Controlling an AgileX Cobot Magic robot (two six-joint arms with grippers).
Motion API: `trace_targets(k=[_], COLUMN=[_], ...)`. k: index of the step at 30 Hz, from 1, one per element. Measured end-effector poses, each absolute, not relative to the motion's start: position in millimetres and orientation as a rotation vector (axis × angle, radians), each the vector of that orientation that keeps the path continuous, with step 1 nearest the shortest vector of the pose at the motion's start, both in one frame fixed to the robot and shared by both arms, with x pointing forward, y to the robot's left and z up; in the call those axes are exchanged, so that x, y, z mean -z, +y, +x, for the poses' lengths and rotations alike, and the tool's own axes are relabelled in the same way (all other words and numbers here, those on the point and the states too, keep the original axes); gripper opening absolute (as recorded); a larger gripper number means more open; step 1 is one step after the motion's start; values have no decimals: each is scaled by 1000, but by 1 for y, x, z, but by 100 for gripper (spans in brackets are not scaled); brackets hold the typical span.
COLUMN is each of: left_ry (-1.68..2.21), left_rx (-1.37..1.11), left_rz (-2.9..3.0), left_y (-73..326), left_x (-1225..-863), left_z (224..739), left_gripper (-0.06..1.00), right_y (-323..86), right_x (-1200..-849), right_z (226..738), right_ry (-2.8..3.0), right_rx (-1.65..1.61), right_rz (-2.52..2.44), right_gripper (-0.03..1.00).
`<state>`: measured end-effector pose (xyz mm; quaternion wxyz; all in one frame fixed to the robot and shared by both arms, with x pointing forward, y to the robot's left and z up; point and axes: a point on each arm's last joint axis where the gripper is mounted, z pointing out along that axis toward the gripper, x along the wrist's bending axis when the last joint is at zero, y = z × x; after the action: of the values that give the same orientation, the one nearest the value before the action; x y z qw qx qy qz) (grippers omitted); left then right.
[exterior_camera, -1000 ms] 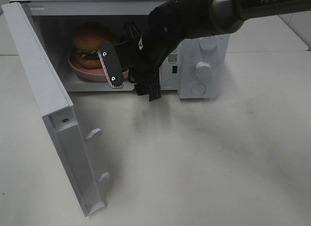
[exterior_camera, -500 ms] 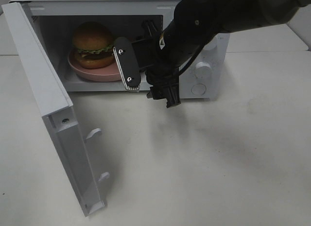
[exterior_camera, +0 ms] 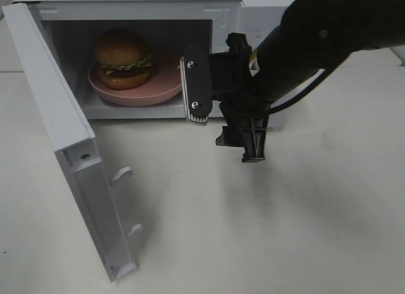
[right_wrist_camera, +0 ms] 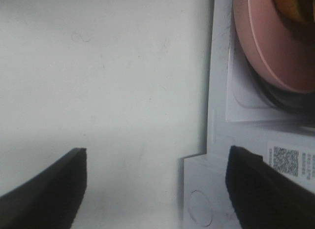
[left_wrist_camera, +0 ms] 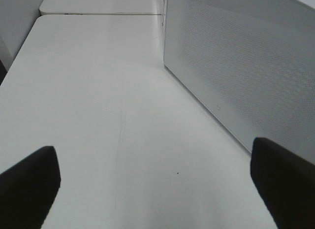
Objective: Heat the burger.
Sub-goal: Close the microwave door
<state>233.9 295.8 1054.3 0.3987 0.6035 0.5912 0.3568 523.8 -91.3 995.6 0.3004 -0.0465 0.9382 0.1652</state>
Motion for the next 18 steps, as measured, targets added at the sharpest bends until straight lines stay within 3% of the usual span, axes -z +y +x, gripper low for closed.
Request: trace_targets(k=[18], left_ry=[1497], left_rx=[-903], left_rz=[1528], left_y=[296], left_x=[-1054], left_z=[234], left_gripper=[97], right_y=[-145], right_x=[-1041], right_z=[459], right_ry=[2570], right_rx=[-503], right_rz=[757], right_gripper=[77])
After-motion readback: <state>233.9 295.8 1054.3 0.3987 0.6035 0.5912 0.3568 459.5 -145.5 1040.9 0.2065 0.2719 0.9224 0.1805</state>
